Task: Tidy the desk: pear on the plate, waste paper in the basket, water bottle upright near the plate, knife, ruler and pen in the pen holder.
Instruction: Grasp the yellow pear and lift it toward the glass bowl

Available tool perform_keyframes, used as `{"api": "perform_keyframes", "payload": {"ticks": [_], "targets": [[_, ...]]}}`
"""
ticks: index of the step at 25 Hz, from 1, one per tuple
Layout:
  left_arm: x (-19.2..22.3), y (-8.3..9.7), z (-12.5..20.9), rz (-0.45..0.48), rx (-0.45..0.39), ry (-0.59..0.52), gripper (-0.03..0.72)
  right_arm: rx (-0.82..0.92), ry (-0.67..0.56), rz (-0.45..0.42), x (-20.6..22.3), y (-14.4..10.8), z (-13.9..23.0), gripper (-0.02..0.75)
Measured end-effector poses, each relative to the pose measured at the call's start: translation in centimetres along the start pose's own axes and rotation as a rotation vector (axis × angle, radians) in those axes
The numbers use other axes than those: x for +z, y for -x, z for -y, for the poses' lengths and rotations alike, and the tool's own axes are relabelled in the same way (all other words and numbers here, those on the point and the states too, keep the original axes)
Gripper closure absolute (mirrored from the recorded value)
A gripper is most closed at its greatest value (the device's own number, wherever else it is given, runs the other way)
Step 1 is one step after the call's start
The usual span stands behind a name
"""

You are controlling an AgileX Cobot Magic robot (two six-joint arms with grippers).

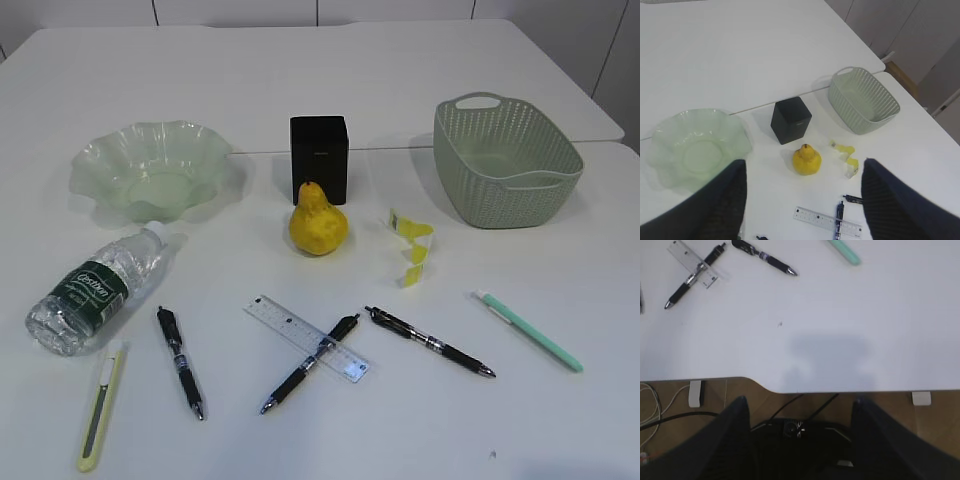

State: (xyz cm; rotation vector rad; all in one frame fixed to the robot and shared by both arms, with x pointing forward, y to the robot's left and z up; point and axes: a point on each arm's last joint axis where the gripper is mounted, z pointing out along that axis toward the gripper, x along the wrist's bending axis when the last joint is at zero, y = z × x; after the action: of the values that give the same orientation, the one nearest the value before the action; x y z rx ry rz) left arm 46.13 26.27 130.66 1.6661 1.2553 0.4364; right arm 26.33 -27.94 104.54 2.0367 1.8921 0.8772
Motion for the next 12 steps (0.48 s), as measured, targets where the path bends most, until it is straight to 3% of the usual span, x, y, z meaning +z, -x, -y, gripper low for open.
{"api": "perform_keyframes", "payload": {"ticks": [7, 12], "targets": [[2.9, -0.4, 0.0, 0.03, 0.0, -0.068, 0.181, 0.043, -0.193, 0.041, 2.6, 0.1, -2.3, 0.237], [7.5, 2.0, 0.6, 0.057, 0.129, -0.194, 0.181, 0.038, -0.217, 0.05, 4.3, 0.1, -3.9, 0.237]]}}
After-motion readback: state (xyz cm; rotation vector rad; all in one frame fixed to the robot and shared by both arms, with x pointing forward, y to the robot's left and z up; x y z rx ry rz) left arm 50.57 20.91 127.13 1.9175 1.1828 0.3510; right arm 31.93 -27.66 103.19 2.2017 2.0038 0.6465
